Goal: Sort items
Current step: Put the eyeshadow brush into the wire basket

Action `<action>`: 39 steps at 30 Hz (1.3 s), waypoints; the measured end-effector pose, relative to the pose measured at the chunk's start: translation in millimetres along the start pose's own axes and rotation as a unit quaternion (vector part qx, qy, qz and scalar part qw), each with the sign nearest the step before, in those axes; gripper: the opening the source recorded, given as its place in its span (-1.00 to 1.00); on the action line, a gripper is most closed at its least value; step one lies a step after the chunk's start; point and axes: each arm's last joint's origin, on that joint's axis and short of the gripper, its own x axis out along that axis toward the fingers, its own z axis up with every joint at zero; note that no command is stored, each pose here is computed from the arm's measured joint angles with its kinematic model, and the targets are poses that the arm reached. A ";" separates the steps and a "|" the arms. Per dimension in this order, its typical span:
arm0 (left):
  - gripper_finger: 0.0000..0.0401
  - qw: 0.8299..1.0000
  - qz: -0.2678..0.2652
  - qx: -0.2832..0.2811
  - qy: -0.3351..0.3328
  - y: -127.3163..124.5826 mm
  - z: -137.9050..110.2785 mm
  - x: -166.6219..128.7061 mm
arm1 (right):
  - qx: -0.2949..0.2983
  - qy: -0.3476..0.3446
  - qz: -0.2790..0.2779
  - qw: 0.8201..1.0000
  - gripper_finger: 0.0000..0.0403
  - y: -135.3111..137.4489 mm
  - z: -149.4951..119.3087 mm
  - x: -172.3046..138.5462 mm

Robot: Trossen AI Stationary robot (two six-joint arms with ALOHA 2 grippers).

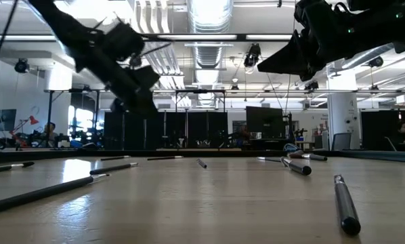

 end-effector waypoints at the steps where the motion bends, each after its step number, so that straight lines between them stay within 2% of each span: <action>1: -0.99 1.000 0.005 0.002 0.002 0.6 4.5 6.1 | 0.000 0.000 0.000 1.000 -0.96 0.0 0.0 0.0; 5: -0.86 0.999 0.036 -0.001 0.008 10.4 22.7 28.5 | -0.001 0.002 0.000 1.000 -0.96 -0.2 -1.2 -0.3; 12: -0.51 0.994 0.087 -0.013 0.063 40.0 30.3 67.7 | -0.002 0.004 -0.001 1.000 -0.96 -0.6 -2.6 -0.6; 18: -0.43 0.993 0.077 -0.014 0.092 49.1 25.1 88.7 | -0.003 0.004 -0.001 1.000 -0.96 -0.7 -3.0 -0.7; 24: -0.51 0.990 0.086 -0.017 0.115 55.7 18.1 94.1 | -0.003 0.004 -0.001 1.000 -0.96 -0.7 -3.1 -0.7; 32: -0.94 0.985 0.093 -0.005 0.147 60.1 11.3 91.6 | -0.003 0.004 -0.001 1.000 -0.96 -0.7 -3.1 -0.7; 39: -0.98 0.979 0.075 0.008 0.188 56.0 9.7 78.2 | -0.003 0.004 -0.002 1.000 -0.96 -0.8 -3.1 -0.7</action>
